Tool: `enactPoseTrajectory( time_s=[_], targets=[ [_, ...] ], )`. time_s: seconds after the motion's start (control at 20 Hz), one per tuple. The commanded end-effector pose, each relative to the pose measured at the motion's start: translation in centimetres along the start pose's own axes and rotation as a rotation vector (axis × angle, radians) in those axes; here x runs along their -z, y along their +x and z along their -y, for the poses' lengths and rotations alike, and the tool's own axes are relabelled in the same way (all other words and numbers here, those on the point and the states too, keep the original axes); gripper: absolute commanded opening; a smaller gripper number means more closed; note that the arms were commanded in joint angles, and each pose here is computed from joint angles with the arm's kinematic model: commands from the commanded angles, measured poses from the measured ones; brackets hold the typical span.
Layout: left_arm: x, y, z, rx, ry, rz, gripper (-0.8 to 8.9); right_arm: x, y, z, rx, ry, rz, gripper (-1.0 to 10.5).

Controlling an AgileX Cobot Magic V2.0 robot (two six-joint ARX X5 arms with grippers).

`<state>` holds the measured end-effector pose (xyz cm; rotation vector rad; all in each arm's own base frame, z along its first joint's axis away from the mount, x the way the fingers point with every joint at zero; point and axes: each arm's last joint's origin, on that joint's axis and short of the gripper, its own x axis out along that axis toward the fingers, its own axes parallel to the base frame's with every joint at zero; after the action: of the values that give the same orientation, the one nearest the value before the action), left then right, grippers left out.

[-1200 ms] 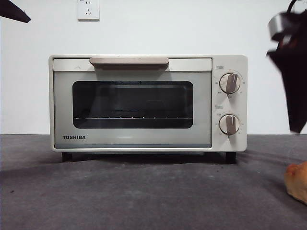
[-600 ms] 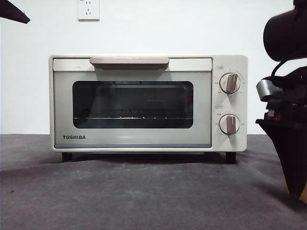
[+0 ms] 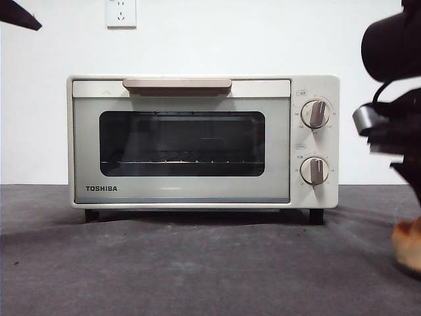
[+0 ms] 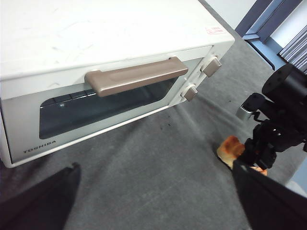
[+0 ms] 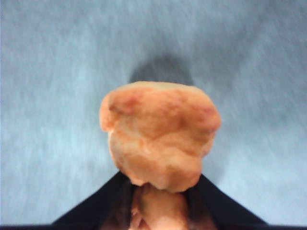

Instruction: The left arm flap open the oven, the right arm pick bread and place it into oven, the left arm flap close the oven

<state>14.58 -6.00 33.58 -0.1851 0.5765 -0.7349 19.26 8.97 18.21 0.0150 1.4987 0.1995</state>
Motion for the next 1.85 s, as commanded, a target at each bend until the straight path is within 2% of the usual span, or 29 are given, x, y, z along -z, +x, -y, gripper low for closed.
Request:
enactPoseTrajectory(
  time_s=[0.05,0.15,0.35,0.45,0.6,0.75,0.9,1.05,1.25,1.45,1.65,1.85],
  targets=[
    [-1.4,-0.2,0.4,0.008,0.024,0.030,3.98,-0.5,-2.6,-0.4,-0.016,-0.038,0.041,1.1],
    [-2.2,0.3,0.5,0.012,0.034,0.019,3.34,0.0,-5.2,-0.6,-0.025,-0.056,0.074,1.1],
    [-3.8,3.0,0.4,0.040,0.079,-0.049,0.78,2.1,-9.8,-0.4,-0.059,-0.078,0.194,1.1],
    [-4.8,4.5,0.4,0.050,0.105,-0.079,0.22,3.6,-11.4,-0.1,-0.079,-0.086,0.262,1.1],
    [-6.9,6.9,0.5,0.023,0.183,-0.100,0.18,5.9,-13.2,0.4,-0.109,-0.096,0.368,1.1],
    [-8.2,9.3,0.7,0.030,0.324,-0.124,0.17,7.8,-14.5,0.9,-0.137,-0.106,0.460,1.1],
    [-7.8,11.7,0.7,0.049,0.450,-0.173,0.17,9.2,-15.3,1.2,-0.157,-0.113,0.532,1.1],
    [-7.1,13.6,0.4,-0.017,0.515,-0.228,0.17,10.1,-15.8,1.5,-0.171,-0.118,0.580,1.1],
    [-7.1,14.8,0.4,-0.035,0.529,-0.215,0.17,10.4,-16.0,1.5,-0.176,-0.116,0.593,1.1],
    [-6.6,15.9,-0.2,-0.071,0.522,-0.254,0.18,10.4,-16.0,1.5,-0.178,-0.112,0.593,1.1],
    [-6.3,16.1,0.1,-0.060,0.524,-0.275,0.17,10.4,-16.0,1.5,-0.178,-0.112,0.596,1.1],
    [-5.4,16.0,0.7,-0.038,0.516,-0.356,0.17,10.3,-16.0,1.5,-0.180,-0.113,0.604,1.1]
  ],
)
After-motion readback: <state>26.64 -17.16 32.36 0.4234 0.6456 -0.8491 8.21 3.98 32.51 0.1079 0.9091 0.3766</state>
